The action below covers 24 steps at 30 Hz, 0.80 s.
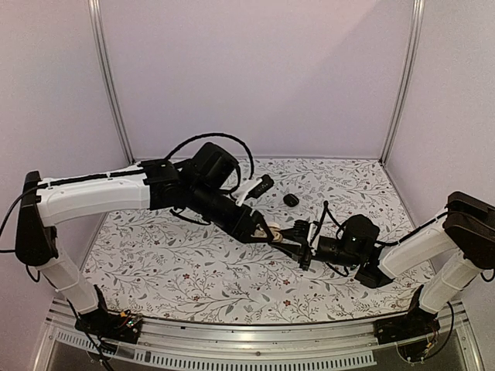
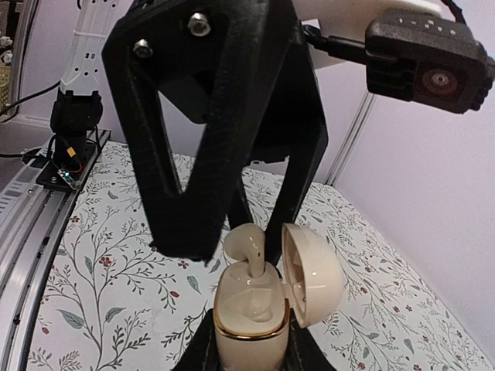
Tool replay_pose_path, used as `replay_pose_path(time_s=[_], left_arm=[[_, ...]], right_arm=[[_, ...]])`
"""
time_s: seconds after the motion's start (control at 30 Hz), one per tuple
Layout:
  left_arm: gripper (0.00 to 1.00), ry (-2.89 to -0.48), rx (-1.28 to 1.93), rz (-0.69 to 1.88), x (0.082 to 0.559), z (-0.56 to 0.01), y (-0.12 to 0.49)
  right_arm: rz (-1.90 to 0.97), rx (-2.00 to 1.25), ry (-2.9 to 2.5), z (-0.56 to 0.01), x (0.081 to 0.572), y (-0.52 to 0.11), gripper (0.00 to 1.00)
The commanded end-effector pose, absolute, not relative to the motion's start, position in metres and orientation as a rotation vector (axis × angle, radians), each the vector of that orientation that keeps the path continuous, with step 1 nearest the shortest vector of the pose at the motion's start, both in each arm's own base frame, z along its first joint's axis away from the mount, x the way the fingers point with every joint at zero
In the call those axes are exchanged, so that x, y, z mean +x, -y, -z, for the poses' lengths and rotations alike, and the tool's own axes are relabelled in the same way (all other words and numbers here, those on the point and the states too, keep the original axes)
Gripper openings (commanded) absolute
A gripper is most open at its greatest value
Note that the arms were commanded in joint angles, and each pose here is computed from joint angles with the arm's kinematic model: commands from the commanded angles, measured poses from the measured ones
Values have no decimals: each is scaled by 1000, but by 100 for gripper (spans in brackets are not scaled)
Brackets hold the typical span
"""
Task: Insert the wireless bluetooth earbuds into the charging case
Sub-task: Insert the left earbud into the left side groove of the charging case.
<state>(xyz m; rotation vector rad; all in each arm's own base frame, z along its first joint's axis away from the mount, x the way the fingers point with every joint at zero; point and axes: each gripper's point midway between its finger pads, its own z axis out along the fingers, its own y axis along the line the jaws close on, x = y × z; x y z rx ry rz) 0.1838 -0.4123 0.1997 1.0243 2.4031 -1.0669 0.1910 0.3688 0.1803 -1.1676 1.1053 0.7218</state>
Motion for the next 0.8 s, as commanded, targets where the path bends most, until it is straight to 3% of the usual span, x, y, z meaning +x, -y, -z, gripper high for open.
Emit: replay_pose_path(time_s=[0.0,0.1,0.33,0.53,0.63,0.77], left_arm=[[71,-2174,1079,1187,169,-248,420],[98,-2123,1044,1141,176,-258,413],[100,-1951,1052,1151,171,-287,402],[100,-1561,897,1058,172,-349,352],[100,-1396,964,984,159,-354,333],[100,-1405,1141,899,151,-328,338]], right_arm=[[-774,-1141,-1069,-193,184,-365,0],[-825,-1116,-1039,-201,179,-358,0],[-942,-1082,-1009,-213,173,-346,0],[-1073,-1138,-962,-220,157,-346,0],[-1170,-1176,-941,-224,147,-346,0],[-1306,-1239,-900,-229,132,-348,0]])
